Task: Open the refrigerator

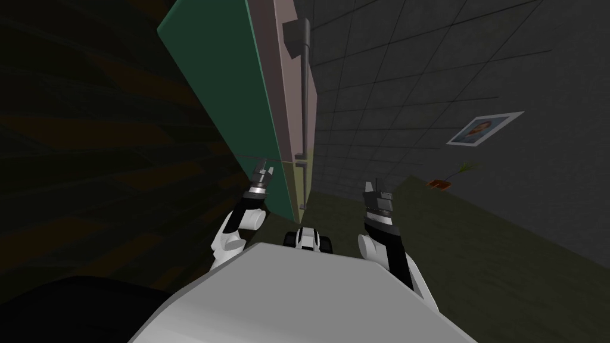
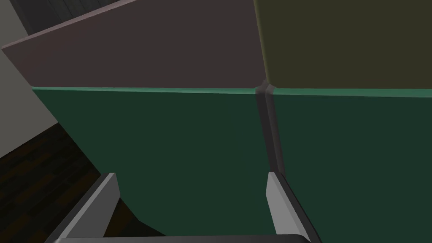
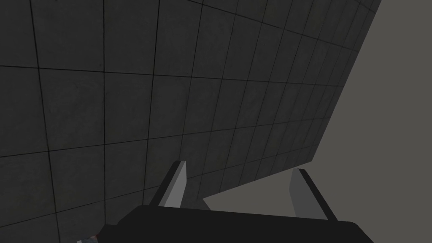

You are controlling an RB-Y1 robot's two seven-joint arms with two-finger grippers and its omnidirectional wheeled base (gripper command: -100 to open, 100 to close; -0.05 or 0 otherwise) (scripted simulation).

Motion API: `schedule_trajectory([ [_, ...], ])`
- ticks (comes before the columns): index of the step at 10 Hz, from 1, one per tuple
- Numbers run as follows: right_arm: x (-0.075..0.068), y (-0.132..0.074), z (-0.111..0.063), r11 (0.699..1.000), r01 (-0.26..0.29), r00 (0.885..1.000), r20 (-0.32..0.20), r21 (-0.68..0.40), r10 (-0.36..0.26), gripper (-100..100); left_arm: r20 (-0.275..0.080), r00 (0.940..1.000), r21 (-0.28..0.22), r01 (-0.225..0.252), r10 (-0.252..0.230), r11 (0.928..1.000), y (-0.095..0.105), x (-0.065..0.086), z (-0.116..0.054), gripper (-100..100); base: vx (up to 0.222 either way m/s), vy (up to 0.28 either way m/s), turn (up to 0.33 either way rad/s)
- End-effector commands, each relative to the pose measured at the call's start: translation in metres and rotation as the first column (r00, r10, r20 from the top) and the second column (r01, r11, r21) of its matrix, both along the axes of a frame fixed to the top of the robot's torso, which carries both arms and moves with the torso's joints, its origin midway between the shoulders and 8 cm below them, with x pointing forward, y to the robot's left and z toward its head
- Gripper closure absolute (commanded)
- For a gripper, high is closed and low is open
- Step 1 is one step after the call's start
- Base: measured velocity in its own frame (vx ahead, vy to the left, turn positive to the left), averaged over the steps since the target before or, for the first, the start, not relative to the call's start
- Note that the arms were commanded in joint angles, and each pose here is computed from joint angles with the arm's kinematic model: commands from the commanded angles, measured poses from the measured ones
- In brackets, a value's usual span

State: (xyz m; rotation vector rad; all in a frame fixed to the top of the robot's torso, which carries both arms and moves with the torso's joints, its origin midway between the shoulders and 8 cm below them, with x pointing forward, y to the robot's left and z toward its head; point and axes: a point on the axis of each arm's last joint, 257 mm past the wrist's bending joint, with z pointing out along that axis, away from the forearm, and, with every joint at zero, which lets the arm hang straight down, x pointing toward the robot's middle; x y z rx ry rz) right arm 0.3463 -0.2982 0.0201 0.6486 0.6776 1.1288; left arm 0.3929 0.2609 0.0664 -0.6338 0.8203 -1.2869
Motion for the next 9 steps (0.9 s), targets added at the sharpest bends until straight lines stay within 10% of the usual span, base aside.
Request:
schedule_trajectory([
  [1,0.0,0.0,0.0,1.0,0.0,1.0,0.0,0.0,0.0,0,-0.031,0.9995,0.001,0.001,-0.001,1.0,-0.002,0.008,0.0,-100,0.001,-0.022,-0.001],
  [9,0.0,0.0,0.0,1.0,0.0,1.0,0.0,0.0,0.0,0,-0.111,0.9938,0.001,0.004,-0.004,1.0,-0.007,0.03,0.005,-100,0.002,-0.027,-0.002],
])
